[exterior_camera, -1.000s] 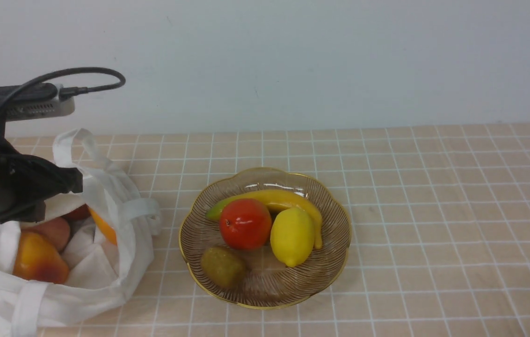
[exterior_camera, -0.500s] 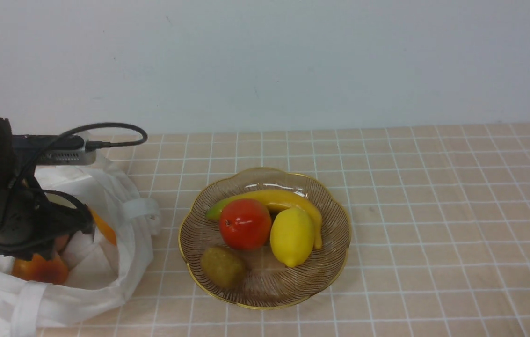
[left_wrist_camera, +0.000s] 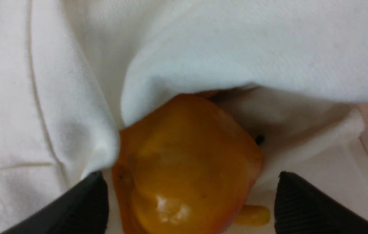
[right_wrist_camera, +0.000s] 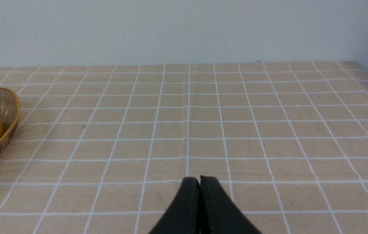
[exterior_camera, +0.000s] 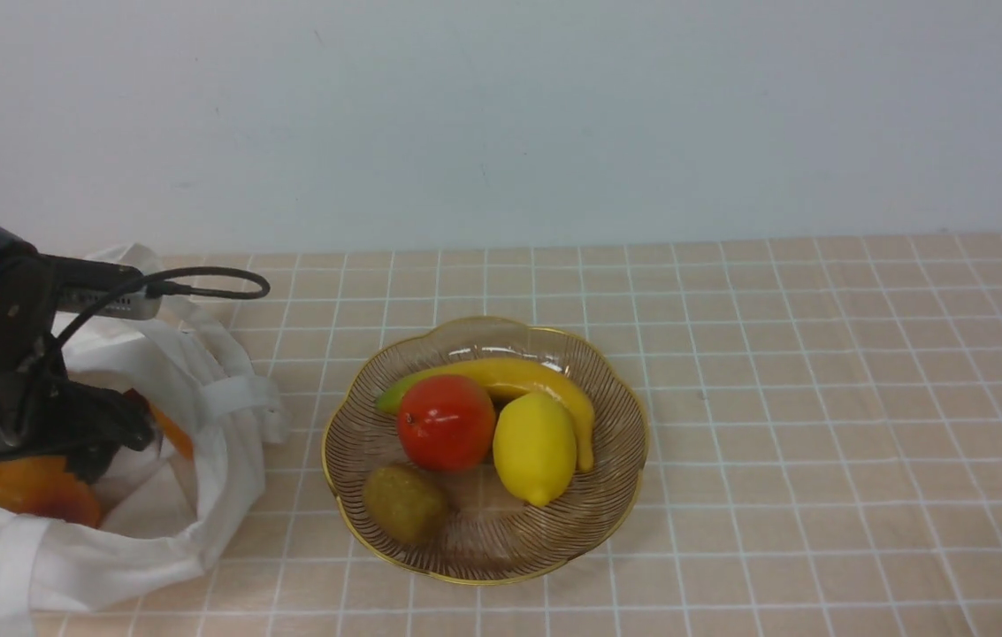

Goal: Take the fruit out of the bag on the brown coffee tablecloth and place them on the plate.
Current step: 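Reach into the bag and grasp a fruit with the left gripper, then move the fruit from the bag onto the plate with the left gripper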

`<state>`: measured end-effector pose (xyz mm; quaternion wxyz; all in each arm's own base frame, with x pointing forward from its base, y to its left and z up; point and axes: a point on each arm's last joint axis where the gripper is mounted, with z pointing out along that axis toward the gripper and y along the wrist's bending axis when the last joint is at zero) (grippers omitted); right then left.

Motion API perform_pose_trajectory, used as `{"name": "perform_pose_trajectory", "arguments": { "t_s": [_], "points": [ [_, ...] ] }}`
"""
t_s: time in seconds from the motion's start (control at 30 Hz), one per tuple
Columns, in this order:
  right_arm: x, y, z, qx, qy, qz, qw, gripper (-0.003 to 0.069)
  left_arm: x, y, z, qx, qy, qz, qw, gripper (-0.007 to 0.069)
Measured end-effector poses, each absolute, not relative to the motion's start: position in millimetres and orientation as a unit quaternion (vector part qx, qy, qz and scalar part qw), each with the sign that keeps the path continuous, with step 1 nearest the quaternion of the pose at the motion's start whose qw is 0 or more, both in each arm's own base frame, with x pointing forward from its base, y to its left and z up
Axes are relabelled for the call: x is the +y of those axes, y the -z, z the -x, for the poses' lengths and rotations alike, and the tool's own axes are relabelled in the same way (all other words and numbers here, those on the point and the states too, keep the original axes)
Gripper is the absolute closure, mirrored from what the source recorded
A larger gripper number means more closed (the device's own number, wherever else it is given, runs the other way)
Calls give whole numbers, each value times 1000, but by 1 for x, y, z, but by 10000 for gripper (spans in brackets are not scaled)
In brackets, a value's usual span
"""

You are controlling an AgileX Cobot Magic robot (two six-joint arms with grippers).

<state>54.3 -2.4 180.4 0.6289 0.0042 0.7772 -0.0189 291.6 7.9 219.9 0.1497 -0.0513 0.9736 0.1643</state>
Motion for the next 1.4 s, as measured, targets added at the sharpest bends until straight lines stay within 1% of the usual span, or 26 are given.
{"name": "perform_pose_trajectory", "arguments": {
  "t_s": [0.17, 0.43, 0.57, 0.7, 1.0, 1.1, 1.17, 1.2, 1.3, 1.33, 1.37, 1.4],
  "points": [
    [-2, -180, -54, 777, 19, -4, 629, 676, 10, -214, -294, 972, -177, 51, 144, -11],
    [-2, -180, -54, 777, 19, -4, 629, 676, 11, -191, -302, 973, -194, 52, 113, -7],
    [-2, -180, -54, 777, 19, -4, 629, 676, 12, -186, -304, 972, -201, 48, 108, 6],
    [-2, -180, -54, 777, 19, -4, 629, 676, 13, -184, -307, 971, -206, 46, 109, 43],
    [-2, -180, -54, 777, 19, -4, 629, 676, 13, -180, -310, 970, -204, 65, 116, 46],
    [-2, -180, -54, 777, 19, -4, 629, 676, 10, -185, -309, 971, -193, 65, 124, 58],
    [-2, -180, -54, 777, 19, -4, 629, 676, 3, -196, -306, 973, -167, 66, 143, 64],
    [-2, -180, -54, 777, 19, -4, 629, 676, 3, -197, -306, 973, -165, 64, 145, 64],
    [-2, -180, -54, 777, 19, -4, 629, 676, -6, -219, -302, 974, -130, 67, 173, 64],
    [-2, -180, -54, 777, 19, -4, 629, 676, -9, -234, -299, 973, -105, 70, 191, 67],
    [-2, -180, -54, 777, 19, -4, 629, 676, -9, -236, -299, 973, -103, 68, 193, 67],
    [-2, -180, -54, 777, 19, -4, 629, 676, -11, -244, -297, 973, -92, 68, 202, 67]
  ]
}}
